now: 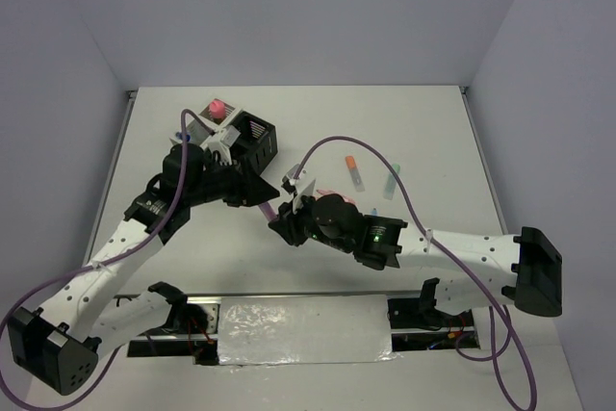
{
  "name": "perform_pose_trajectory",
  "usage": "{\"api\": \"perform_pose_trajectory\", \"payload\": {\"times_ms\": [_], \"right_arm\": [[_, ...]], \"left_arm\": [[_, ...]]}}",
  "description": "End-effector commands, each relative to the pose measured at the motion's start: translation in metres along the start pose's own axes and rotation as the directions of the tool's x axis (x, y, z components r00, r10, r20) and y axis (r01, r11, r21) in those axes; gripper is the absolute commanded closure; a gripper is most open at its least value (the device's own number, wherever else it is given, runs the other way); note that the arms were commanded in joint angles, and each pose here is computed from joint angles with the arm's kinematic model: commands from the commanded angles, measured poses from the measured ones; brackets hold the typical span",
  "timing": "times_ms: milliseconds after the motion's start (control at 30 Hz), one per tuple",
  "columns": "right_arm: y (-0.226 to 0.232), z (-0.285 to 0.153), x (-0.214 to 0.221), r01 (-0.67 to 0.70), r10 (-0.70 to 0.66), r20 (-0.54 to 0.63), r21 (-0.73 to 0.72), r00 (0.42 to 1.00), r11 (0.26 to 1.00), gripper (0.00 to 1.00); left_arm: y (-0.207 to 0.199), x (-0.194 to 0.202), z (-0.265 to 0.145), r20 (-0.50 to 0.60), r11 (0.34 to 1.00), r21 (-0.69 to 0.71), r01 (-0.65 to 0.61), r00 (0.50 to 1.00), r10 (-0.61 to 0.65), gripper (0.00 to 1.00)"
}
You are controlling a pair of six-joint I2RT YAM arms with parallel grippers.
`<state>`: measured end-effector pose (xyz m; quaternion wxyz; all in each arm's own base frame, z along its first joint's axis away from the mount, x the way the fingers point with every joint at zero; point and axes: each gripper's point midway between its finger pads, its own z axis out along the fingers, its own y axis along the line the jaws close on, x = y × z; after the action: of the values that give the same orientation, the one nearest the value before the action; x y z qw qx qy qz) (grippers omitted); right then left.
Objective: Sort the stationery into containers
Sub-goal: Pick up the pen from the center of the board.
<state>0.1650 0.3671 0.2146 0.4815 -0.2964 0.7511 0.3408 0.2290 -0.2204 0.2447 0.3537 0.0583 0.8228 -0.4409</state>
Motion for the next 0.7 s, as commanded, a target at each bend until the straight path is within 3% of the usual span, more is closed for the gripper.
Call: {"api": "perform_pose_trajectory", "payload": {"times_ms": [0, 67, 200, 233, 300, 400, 467, 533, 667], "right_arm": [[-0.006, -0.004, -0.021, 0.015, -0.018, 0.072, 0.045, 0.997, 0.999, 1.0], [-0.011, -0.003, -0.02, 0.009, -0.014, 0.068, 0.076, 0.998, 0.997, 1.0], [-0.011, -0.003, -0.023, 0.007, -0.013, 0.08, 0.076, 0.997, 0.997, 1.0], [-0.012, -0.003, -0.023, 0.008, -0.015, 0.082, 0.083, 0.997, 0.996, 1.0], [-0.016, -0.004, -0.024, 0.005, -0.014, 0.086, 0.102, 0.996, 0.995, 1.0], [-0.025, -0.007, -0.026, -0.026, 0.017, 0.099, 0.094, 0.995, 0.995, 0.97], [-0.023, -0.01, -0.023, -0.059, 0.057, 0.089, 0.024, 0.994, 0.998, 0.42], [-0.043, -0.017, -0.024, -0.123, 0.117, 0.112, 0.041, 0.987, 0.992, 0.01], [-0.086, -0.041, -0.022, -0.198, 0.176, 0.148, 0.149, 0.973, 0.969, 0.0]], "left_arm": [[-0.017, -0.014, 0.002, 0.05, 0.998, 0.052, -0.032, 0.998, 0.029, 0.33], [-0.017, -0.015, 0.003, 0.055, 0.998, 0.044, -0.043, 0.998, 0.04, 0.49], [-0.016, -0.013, 0.006, 0.037, 0.998, 0.038, -0.05, 0.998, 0.049, 0.7], [-0.014, -0.013, 0.007, 0.033, 0.998, 0.031, -0.049, 0.998, 0.048, 0.84], [-0.013, -0.013, 0.01, 0.027, 0.998, 0.027, -0.053, 0.998, 0.053, 1.0], [-0.014, -0.022, 0.013, 0.054, 0.997, 0.025, -0.072, 0.996, 0.071, 1.0], [-0.012, -0.037, 0.012, 0.103, 0.996, -0.021, -0.092, 0.99, 0.094, 1.0], [-0.002, -0.061, 0.011, 0.165, 0.987, -0.125, -0.098, 0.979, 0.118, 1.0], [0.035, -0.122, 0.007, 0.293, 0.906, -0.421, -0.044, 0.939, 0.181, 1.0]]}}
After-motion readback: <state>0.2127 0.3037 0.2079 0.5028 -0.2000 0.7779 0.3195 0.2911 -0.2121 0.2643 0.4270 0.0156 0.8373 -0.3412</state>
